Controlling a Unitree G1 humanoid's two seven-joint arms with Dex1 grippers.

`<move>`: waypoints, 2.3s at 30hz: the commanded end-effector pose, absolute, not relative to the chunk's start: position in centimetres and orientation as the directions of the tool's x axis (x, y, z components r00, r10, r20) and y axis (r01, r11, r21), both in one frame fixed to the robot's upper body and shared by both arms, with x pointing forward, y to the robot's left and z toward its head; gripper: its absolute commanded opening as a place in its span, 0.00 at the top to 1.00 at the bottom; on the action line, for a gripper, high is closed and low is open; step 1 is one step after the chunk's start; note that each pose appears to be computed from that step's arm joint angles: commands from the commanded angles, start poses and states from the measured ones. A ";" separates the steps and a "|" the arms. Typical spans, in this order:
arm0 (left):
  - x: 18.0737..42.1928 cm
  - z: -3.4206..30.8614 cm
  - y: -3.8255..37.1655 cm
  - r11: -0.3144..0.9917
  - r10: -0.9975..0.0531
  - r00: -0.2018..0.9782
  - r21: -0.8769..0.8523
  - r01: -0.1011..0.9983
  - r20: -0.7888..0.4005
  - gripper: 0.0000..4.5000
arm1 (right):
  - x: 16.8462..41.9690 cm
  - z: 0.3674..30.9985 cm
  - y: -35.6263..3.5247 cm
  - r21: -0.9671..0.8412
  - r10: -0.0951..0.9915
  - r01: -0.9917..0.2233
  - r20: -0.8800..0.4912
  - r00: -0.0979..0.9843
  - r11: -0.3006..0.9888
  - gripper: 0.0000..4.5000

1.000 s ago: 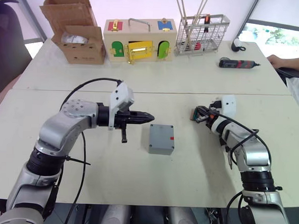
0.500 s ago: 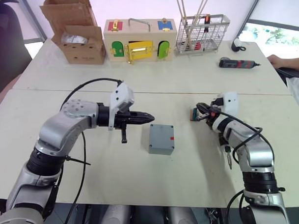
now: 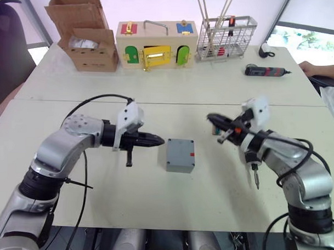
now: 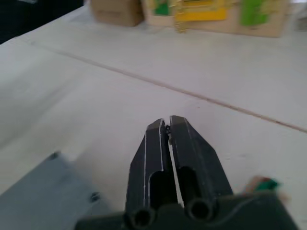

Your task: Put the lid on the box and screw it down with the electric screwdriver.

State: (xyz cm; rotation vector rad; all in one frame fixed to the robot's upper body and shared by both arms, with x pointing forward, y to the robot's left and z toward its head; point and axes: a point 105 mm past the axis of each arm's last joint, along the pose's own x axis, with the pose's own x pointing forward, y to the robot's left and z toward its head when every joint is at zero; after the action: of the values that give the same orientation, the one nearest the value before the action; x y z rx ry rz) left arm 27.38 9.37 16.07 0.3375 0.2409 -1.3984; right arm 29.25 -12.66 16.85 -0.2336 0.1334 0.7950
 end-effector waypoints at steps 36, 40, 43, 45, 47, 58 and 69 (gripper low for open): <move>26.9 16.0 9.2 0.119 -0.909 0.174 0.164 0.979 -0.380 1.00 | 28.6 14.8 -11.2 -0.145 0.720 -0.768 -0.277 0.637 0.624 0.98; 26.9 16.1 9.2 0.118 -0.911 0.172 0.164 0.979 -0.374 1.00 | 28.6 14.6 -11.1 -0.143 0.723 -0.772 -0.282 0.631 0.619 0.98; 27.1 16.6 9.0 0.124 -0.920 0.173 0.158 0.980 -0.351 1.00 | 28.6 14.6 -11.2 -0.152 0.721 -0.773 -0.289 0.630 0.615 0.80; 27.4 17.1 8.9 0.132 -0.928 0.176 0.152 0.980 -0.329 1.00 | 28.7 14.7 -11.4 -0.159 0.719 -0.772 -0.290 0.632 0.615 0.59; 27.6 17.4 8.8 0.136 -0.933 0.177 0.148 0.980 -0.314 1.00 | 28.8 15.0 -11.6 -0.167 0.716 -0.770 -0.290 0.635 0.615 0.36; 27.2 19.7 7.0 0.079 -0.973 0.113 0.167 0.983 -0.203 1.00 | 30.2 23.4 -21.2 -0.116 0.599 -0.659 -0.326 0.732 0.743 0.00; 26.2 19.4 4.8 0.050 -0.983 0.088 0.232 0.971 -0.158 1.00 | 29.0 19.5 -29.6 0.133 0.339 -0.400 -0.794 0.505 0.907 0.00</move>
State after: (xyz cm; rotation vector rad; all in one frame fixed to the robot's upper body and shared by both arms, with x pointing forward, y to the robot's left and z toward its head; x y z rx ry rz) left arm 26.56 4.97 18.81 0.2772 -0.0045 -1.4899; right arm 29.01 -29.36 18.52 -0.0575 0.9456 0.4480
